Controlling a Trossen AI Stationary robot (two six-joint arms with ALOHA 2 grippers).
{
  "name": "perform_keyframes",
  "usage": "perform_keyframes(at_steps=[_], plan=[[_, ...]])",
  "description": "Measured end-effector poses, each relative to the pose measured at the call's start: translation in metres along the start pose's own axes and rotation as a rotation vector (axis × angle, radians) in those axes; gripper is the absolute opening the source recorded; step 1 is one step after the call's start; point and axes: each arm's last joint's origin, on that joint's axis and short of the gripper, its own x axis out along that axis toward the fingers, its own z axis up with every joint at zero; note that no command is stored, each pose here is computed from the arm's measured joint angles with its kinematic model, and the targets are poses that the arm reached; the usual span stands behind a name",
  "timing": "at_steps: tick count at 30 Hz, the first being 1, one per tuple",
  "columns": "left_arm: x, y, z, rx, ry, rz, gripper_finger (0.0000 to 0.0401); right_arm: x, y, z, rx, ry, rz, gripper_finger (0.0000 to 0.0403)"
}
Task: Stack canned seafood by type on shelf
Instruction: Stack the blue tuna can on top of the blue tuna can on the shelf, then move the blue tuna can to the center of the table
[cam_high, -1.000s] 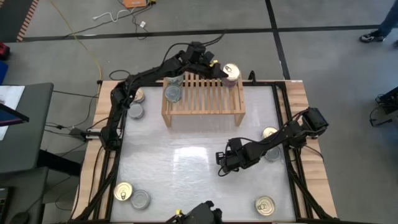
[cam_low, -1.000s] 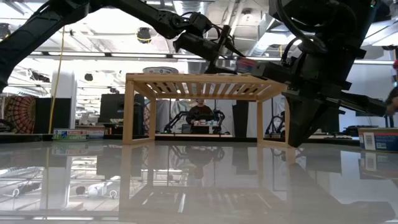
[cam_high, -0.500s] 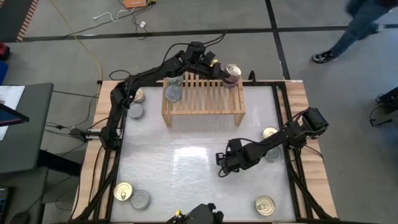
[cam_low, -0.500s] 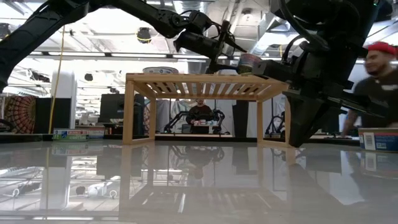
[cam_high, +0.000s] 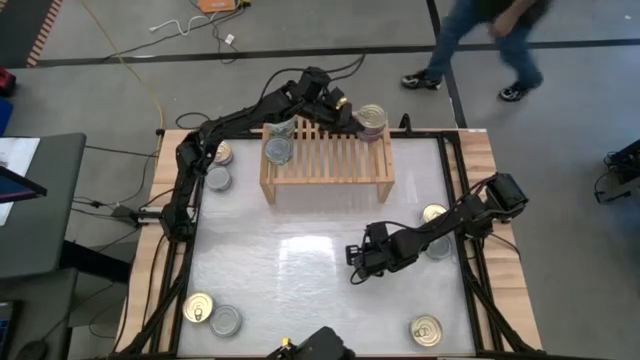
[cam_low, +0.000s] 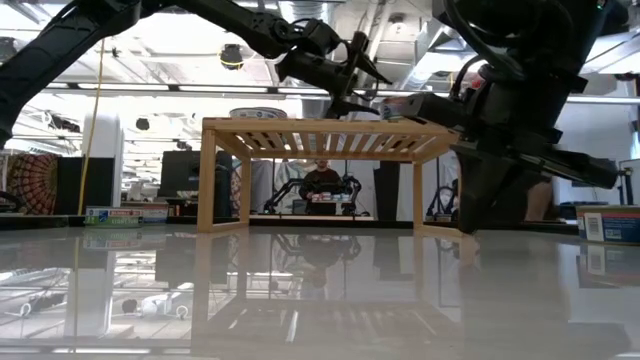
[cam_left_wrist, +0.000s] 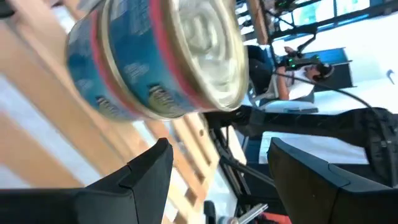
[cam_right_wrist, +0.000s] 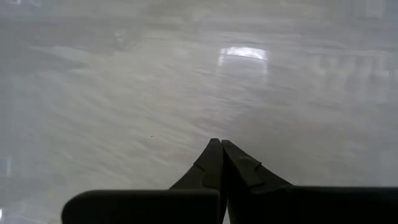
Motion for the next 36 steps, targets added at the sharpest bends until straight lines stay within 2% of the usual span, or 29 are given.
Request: perform_keyframes(at_steps=[9, 16, 19, 24, 28, 33, 36], plan=[[-0.001, -0.001, -0.001, 0.009, 0.011, 0.003, 0.0251, 0.0, 0.002, 0.0, 0.006, -0.01, 0.018, 0.0026], [-0.017, -0.02, -0.001, 0.116, -0.033, -0.004, 0.0251, 0.0, 0.002, 0.0, 0.006, -0.011, 0.018, 0.0026], [-0.028, -0.03, -0.003, 0.192, -0.066, 0.042, 0.0251, 0.0, 0.002, 0.0, 0.0, -0.012, 0.018, 0.0026], [-0.045, -0.05, -0.019, 0.322, -0.095, 0.199, 0.0251, 0.0, 0.002, 0.0, -0.002, -0.012, 0.019, 0.0026], [-0.054, -0.067, -0.039, 0.453, -0.043, 0.291, 0.0252, 0.0, 0.002, 0.0, -0.027, -0.011, 0.025, 0.0026], [-0.059, -0.076, -0.057, 0.486, -0.009, 0.397, 0.0251, 0.0, 0.005, -0.001, -0.092, -0.007, 0.056, 0.0026], [-0.061, -0.083, -0.071, 0.501, -0.031, 0.412, 0.0251, 0.0, 0.007, -0.001, -0.123, -0.005, 0.066, 0.0026]])
